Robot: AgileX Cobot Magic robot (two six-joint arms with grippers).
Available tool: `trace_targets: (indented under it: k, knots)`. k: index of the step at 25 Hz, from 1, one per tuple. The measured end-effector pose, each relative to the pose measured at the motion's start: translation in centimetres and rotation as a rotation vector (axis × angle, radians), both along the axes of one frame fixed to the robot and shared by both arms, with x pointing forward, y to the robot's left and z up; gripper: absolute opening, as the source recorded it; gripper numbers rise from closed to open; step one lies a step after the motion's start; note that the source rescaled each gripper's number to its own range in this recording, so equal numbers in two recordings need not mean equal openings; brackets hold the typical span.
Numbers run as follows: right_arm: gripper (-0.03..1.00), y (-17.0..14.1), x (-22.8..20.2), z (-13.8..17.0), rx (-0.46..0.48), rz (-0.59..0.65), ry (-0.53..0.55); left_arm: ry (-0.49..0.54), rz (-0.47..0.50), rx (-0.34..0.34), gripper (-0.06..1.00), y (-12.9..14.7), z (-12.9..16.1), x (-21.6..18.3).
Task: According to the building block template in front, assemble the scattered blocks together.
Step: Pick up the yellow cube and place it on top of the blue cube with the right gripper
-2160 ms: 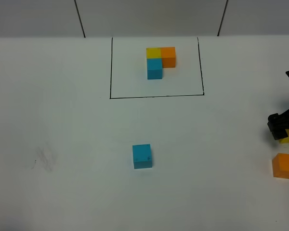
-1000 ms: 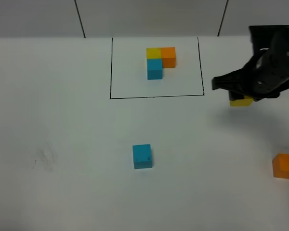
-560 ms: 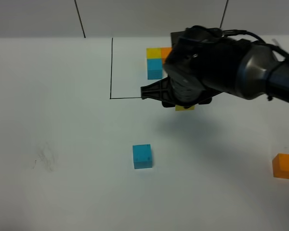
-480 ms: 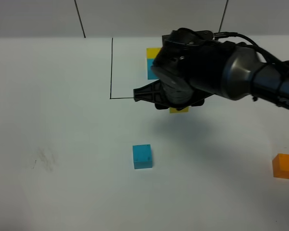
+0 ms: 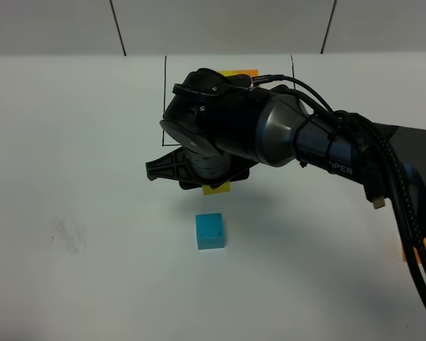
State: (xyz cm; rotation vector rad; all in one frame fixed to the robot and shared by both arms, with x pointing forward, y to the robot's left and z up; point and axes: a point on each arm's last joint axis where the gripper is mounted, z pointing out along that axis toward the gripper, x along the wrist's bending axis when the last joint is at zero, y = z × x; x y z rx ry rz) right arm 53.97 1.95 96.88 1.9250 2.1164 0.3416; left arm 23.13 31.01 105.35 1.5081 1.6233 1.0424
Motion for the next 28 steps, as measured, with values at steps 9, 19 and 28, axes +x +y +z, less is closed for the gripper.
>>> trace_targets:
  k: [9,19,28]
  knots:
    - [0.21,1.0,-0.3,-1.4,0.006,0.005,0.009,0.000,0.002,0.004,0.69,0.0,0.0,0.0]
    - [0.21,1.4,-0.3,-3.2,-0.004,-0.021,0.027,0.000,0.002,0.004,0.69,0.0,0.0,0.0]
    - [0.21,1.5,-0.2,-4.6,-0.019,-0.037,0.045,0.000,0.004,0.006,0.68,0.1,0.0,0.0]
